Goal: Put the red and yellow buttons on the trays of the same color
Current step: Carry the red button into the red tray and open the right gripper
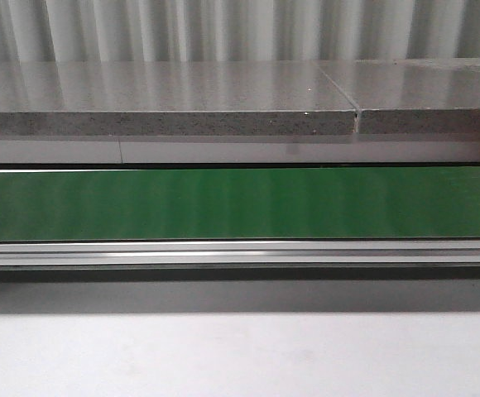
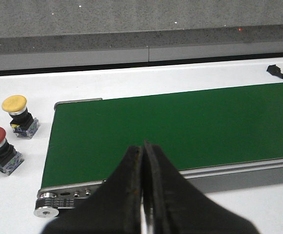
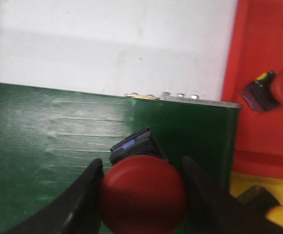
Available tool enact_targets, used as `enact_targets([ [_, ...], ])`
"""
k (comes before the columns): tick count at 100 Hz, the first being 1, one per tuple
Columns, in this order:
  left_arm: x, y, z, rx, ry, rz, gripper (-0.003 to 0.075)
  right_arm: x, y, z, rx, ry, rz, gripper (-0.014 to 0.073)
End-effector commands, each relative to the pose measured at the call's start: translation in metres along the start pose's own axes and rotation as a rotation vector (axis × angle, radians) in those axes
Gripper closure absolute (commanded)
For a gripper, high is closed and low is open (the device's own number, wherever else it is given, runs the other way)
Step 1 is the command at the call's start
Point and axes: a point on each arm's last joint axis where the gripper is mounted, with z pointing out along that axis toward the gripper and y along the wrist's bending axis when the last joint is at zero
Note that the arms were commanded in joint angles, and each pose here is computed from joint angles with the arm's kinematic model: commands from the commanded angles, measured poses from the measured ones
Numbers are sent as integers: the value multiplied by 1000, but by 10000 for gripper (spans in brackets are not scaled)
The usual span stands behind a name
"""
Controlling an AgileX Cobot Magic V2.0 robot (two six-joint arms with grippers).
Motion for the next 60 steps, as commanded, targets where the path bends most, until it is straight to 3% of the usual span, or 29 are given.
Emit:
enact_targets([
  [1,-15,-1,-3,8,-99,-2,740,-9,-20,-27,57,-132,82,410],
  [32,-15,-1,-3,8,-99,-2,740,2,-80,-33,161,-160,284,410],
  [60,-15,-1,-3,8,-99,-2,740,3,-103,-5,186,-145,347,410],
])
